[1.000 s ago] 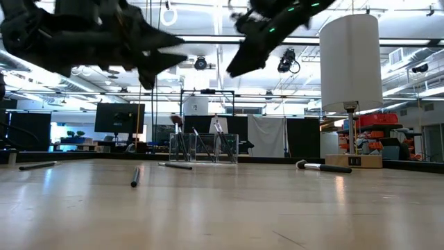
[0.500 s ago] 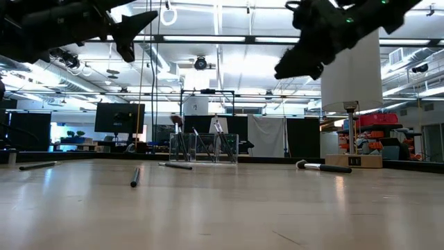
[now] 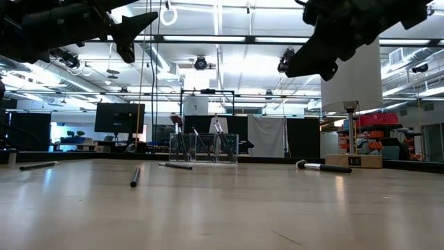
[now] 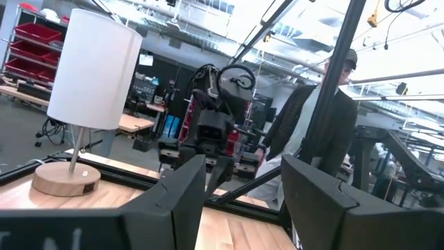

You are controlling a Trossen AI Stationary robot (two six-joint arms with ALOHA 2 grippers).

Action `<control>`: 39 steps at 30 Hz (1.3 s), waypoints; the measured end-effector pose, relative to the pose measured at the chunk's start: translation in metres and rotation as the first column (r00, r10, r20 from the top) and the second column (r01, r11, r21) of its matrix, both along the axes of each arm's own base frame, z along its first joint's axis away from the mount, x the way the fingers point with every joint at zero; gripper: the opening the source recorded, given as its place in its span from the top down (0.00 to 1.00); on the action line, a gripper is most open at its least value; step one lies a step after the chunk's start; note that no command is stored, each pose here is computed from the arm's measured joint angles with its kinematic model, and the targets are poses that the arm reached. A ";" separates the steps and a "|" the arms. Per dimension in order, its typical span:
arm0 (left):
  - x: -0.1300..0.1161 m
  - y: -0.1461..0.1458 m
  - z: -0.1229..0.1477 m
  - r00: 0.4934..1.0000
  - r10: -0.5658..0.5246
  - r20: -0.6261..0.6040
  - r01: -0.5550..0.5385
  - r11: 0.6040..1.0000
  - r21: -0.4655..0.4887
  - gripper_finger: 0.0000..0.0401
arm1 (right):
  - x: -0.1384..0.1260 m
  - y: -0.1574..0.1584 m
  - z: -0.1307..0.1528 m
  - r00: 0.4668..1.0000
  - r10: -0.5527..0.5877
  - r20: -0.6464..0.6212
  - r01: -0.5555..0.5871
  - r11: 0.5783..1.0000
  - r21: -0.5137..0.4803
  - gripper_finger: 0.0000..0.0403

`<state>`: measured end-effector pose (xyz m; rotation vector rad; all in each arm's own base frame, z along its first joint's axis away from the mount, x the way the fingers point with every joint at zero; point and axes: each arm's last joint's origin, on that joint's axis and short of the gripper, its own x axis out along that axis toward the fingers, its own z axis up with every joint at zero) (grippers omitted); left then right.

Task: Put items in baskets/containers
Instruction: Put the black powder brush into the transparent organizer

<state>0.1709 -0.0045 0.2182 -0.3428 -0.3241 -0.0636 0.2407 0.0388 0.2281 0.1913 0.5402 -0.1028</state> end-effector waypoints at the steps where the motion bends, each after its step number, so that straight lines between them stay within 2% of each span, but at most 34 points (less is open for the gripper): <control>1: 0.000 0.000 0.000 1.000 0.000 0.000 0.000 1.000 0.000 0.53 | 0.000 0.003 0.000 1.000 0.011 0.001 -0.011 1.000 0.000 0.68; 12: 0.000 0.000 0.000 1.000 0.000 0.000 0.000 1.000 0.000 0.53 | -0.004 0.019 0.000 0.997 0.082 0.006 -0.082 0.997 0.000 0.68; 29: 0.000 0.000 0.000 1.000 0.000 0.000 0.000 1.000 0.000 0.53 | -0.001 0.022 0.006 0.992 0.101 0.072 -0.100 0.995 -0.011 0.68; 32: 0.000 0.000 0.000 1.000 0.000 0.000 0.000 1.000 0.000 0.53 | -0.003 0.021 0.002 0.996 0.083 0.028 -0.083 0.996 0.014 0.68; 35: 0.000 0.000 0.000 1.000 0.000 0.000 0.000 1.000 0.000 0.53 | -0.009 0.020 -0.006 0.996 0.049 -0.075 -0.045 0.998 0.049 0.68; 39: 0.000 0.000 0.000 1.000 0.000 0.000 0.000 1.000 0.000 0.53 | -0.019 0.022 -0.017 0.977 -0.040 -0.208 0.057 0.996 0.074 0.68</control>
